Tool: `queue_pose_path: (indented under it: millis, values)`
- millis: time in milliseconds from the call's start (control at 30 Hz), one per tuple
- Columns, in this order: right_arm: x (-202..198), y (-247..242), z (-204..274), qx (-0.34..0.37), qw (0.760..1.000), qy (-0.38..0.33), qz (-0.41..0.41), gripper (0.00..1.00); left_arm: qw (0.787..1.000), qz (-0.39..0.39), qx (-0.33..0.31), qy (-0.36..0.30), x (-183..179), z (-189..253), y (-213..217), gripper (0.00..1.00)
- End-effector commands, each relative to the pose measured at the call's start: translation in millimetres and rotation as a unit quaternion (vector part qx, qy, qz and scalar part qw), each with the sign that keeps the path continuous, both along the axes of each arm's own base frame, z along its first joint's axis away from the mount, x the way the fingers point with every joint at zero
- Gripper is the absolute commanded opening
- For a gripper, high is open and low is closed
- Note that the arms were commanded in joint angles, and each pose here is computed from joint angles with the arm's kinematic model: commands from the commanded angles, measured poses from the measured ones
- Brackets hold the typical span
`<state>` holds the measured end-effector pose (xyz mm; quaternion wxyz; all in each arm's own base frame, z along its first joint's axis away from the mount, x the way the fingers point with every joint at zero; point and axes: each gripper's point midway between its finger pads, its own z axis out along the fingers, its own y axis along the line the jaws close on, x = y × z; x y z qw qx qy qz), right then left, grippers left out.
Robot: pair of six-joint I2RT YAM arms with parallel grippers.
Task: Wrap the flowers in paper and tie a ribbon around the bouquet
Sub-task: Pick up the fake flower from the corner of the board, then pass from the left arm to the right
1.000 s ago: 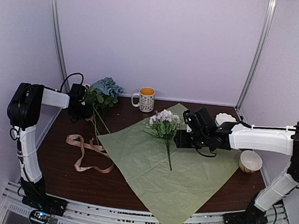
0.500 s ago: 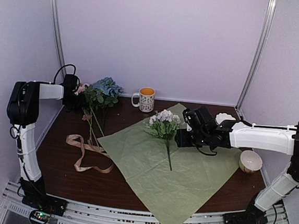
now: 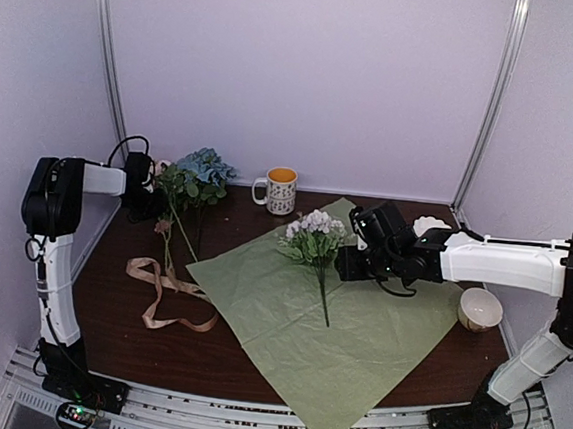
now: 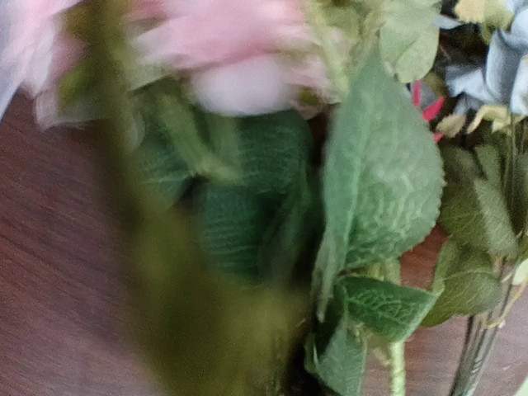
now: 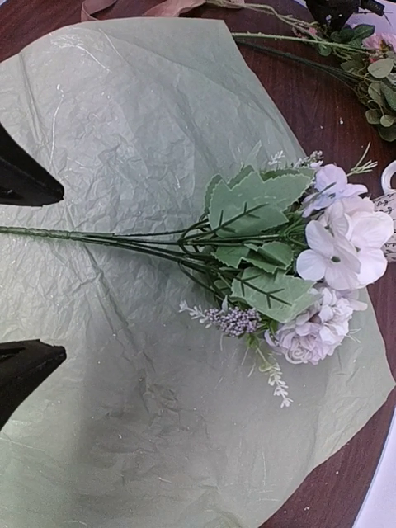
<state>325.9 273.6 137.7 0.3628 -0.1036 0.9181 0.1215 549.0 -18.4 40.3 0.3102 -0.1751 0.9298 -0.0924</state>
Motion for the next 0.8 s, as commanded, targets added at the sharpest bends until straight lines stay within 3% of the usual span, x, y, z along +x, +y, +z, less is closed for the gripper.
queue_pose_path:
  millis: [0, 200, 300, 600, 767]
  values:
    - [1.6, -9.1, 12.3, 0.0, 1.0, -0.02, -0.014, 0.57, 0.999, 0.015, 0.008, -0.036, -0.9, 24.3, 6.3, 0.0]
    - [2.0, -10.5, 12.9, -0.005, 1.0, -0.022, -0.016, 0.57, 0.991, 0.032, 0.054, -0.117, -11.0, 90.9, 20.7, 0.0]
    - [3.1, -9.9, 15.4, -0.002, 1.0, -0.025, -0.016, 0.57, 0.976, 0.05, 0.101, -0.186, -29.4, 140.1, 29.3, 0.0]
    - [4.2, -10.6, 19.1, -0.003, 0.999, -0.03, -0.017, 0.58, 0.891, 0.064, 0.301, -0.334, -93.7, 253.0, 20.4, 0.0]
    - [3.2, -11.0, 23.0, 0.001, 0.999, -0.035, -0.015, 0.58, 0.858, 0.03, 0.24, -0.454, -124.1, 305.0, -6.2, 0.0]
